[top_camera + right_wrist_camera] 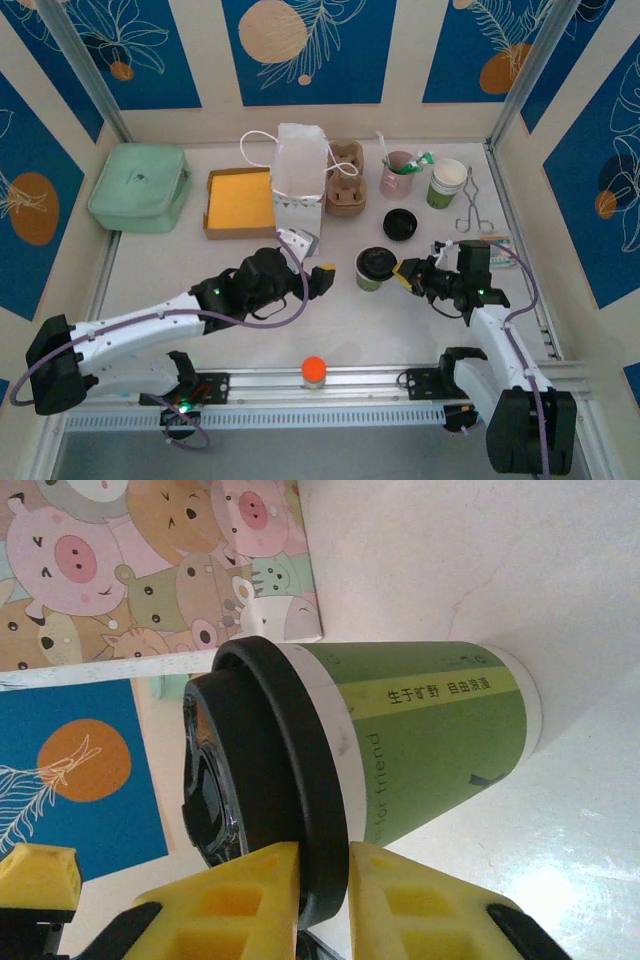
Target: Pack the takeout coffee
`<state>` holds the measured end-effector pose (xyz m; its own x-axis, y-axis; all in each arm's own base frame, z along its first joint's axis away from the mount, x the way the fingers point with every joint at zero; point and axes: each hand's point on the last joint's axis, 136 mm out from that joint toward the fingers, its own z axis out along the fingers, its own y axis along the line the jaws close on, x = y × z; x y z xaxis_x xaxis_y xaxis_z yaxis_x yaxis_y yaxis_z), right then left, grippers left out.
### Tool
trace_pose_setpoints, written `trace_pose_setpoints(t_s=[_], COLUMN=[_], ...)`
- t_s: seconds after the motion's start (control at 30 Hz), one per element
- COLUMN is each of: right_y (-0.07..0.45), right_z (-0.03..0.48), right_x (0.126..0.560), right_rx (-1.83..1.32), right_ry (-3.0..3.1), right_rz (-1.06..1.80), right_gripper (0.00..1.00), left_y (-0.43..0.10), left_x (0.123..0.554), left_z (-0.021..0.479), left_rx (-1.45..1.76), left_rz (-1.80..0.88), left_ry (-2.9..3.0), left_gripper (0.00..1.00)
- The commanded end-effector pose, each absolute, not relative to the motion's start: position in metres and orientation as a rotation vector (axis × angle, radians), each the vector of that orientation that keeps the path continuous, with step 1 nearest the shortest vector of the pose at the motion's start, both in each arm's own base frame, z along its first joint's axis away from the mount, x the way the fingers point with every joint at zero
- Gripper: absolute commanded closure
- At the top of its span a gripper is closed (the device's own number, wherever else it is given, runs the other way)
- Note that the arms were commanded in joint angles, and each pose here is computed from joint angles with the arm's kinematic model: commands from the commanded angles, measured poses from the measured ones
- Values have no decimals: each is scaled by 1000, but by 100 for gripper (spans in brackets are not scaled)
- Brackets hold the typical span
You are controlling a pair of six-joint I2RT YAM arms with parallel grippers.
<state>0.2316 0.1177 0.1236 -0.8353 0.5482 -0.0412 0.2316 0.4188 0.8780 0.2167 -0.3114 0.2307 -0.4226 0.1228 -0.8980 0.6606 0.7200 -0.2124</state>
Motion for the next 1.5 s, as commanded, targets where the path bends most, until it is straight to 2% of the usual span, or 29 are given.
trace_pose_setpoints(t_s=[0.0,1.47], right_y=[120,137], right_z=[123,138], right_x=[230,244], right_rx=[660,595], right_ry=[2373,2391], right_rz=[1380,1369], right_gripper=[79,79], left_y=[-307,-302], left_x=[219,220], left_z=[237,239], left_rx=[583,574], left_rz=[-693,-682], left_ry=[1923,1905], left_gripper=[30,30])
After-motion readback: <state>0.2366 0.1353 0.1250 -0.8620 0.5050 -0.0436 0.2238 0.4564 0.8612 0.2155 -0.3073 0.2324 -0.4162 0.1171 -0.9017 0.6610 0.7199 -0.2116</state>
